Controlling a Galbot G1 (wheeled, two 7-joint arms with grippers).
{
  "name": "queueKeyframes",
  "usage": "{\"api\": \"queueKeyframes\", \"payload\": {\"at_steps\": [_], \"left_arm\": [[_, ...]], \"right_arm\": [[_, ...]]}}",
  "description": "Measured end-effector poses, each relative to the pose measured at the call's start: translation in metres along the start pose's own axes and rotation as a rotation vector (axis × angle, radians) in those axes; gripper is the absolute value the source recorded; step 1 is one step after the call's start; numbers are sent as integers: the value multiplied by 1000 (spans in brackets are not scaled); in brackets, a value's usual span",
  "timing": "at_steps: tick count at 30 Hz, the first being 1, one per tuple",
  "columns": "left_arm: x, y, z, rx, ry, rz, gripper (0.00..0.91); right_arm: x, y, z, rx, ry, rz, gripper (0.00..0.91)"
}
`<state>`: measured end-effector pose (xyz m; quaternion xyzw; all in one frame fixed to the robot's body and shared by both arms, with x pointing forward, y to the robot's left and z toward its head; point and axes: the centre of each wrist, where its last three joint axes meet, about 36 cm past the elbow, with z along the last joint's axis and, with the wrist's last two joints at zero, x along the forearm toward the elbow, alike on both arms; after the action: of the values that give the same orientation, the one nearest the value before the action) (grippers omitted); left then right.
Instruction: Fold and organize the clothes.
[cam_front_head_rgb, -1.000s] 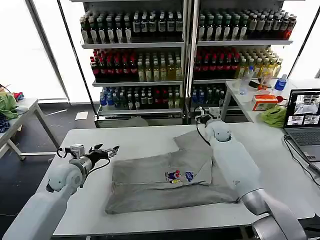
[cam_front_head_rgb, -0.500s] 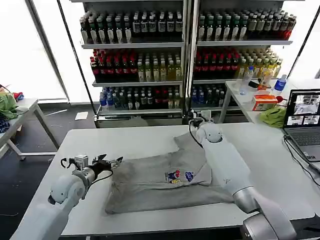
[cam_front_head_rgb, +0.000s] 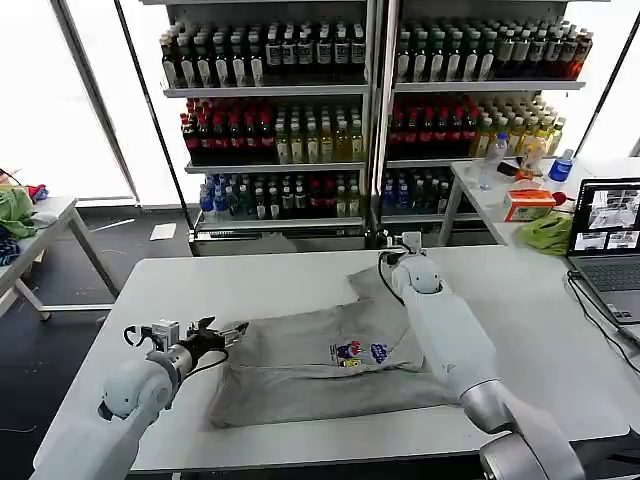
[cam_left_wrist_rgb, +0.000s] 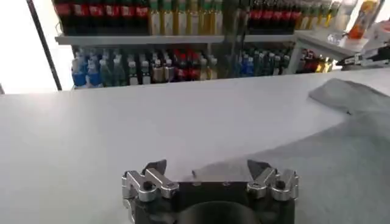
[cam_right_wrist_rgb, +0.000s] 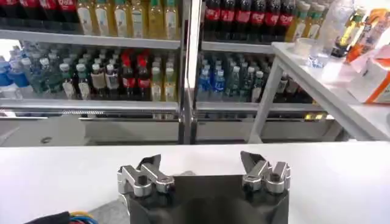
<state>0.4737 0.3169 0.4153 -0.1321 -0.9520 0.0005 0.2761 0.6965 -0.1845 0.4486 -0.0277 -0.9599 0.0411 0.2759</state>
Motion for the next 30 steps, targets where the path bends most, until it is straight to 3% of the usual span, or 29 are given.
{"api": "queueKeyframes", "payload": {"at_steps": [30], "left_arm": [[-19,7,9,22,24,-16,907]], "right_arm": [[-15,5,19,-29,43,-8,907]]}}
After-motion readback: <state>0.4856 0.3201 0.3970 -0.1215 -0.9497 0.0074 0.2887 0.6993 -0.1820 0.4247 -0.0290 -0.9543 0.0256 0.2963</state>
